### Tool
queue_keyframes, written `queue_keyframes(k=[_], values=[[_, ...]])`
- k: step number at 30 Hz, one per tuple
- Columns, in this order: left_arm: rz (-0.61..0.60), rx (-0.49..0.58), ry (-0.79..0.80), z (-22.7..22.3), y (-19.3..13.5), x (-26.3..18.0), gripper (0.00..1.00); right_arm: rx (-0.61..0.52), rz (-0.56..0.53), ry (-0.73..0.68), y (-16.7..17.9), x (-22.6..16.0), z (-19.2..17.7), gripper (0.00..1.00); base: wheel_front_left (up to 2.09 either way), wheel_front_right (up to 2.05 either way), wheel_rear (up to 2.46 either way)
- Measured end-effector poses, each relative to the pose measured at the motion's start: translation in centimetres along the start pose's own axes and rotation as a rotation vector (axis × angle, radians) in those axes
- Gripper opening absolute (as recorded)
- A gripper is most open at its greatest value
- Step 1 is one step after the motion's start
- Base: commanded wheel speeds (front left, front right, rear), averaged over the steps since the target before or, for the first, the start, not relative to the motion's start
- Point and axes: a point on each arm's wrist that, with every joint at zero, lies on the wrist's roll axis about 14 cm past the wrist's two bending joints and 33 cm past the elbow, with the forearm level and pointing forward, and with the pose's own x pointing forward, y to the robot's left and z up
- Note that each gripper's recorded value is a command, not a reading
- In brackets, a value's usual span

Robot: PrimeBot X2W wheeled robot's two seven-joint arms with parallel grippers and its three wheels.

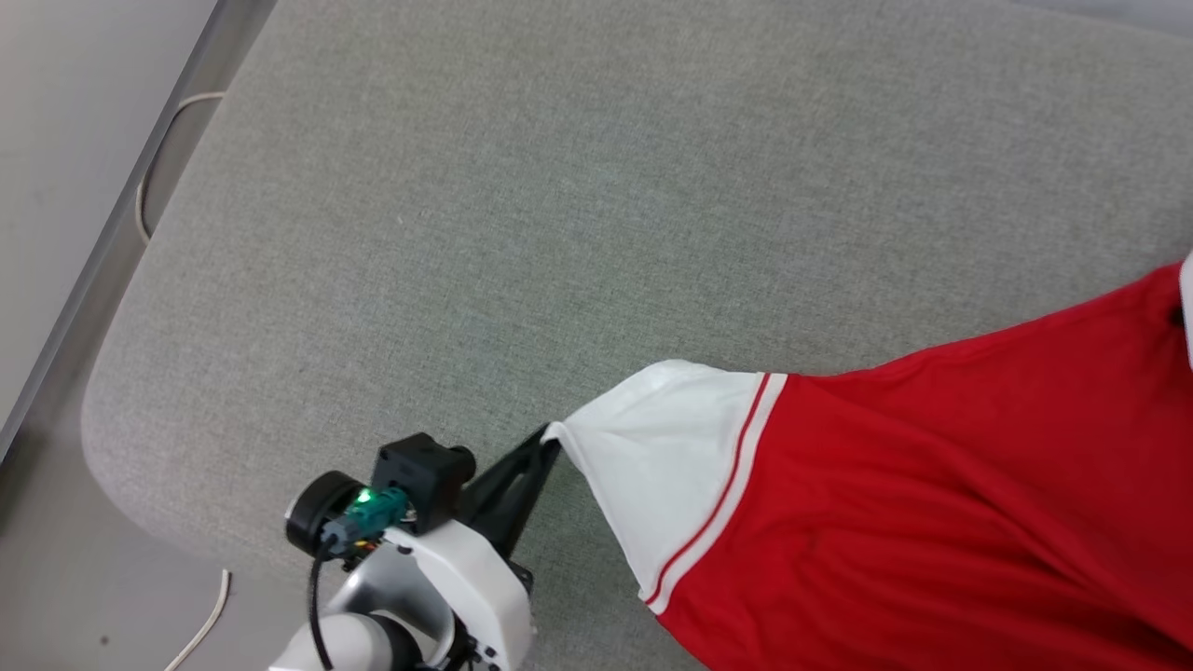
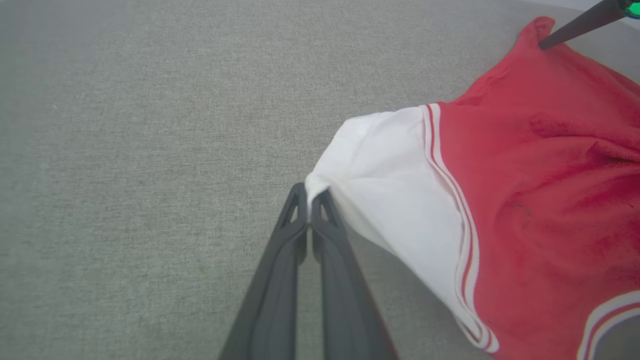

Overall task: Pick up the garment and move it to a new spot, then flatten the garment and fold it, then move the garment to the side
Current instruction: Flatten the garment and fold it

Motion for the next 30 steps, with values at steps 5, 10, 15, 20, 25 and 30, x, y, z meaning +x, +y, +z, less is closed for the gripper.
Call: queue_keyframes(k=[5, 10, 15, 20, 25, 30], values=[[0.032, 0.027, -0.059, 2.0, 1.3, -0.7, 0.00, -0.002, -0.011, -0.165, 0.0, -2.6, 1.9, 0.00, 0.00, 0.00, 0.00], [0.057, 0.064, -0.130, 4.6, 2.3, -1.8, 0.00, -0.005, -0.044, -0.321, -0.8, -6.1, 3.3, 0.00, 0.00, 0.00, 0.00], [0.071, 0.105, -0.219, 7.9, 2.9, -2.9, 0.00, 0.004, -0.056, -0.491, -1.1, -10.5, 4.6, 0.00, 0.00, 0.00, 0.00], [0.077, 0.188, -0.337, 12.7, 3.5, -4.1, 0.00, 0.007, -0.083, -0.663, -1.9, -15.6, 5.2, 0.00, 0.00, 0.00, 0.00], [0.076, 0.269, -0.482, 18.3, 3.0, -5.9, 0.00, 0.012, -0.130, -0.848, -3.1, -21.1, 5.2, 0.00, 0.00, 0.00, 0.00], [0.075, 0.320, -0.625, 23.0, 2.0, -8.1, 0.00, -0.004, -0.172, -0.967, -3.4, -25.3, 3.4, 0.00, 0.00, 0.00, 0.00]])
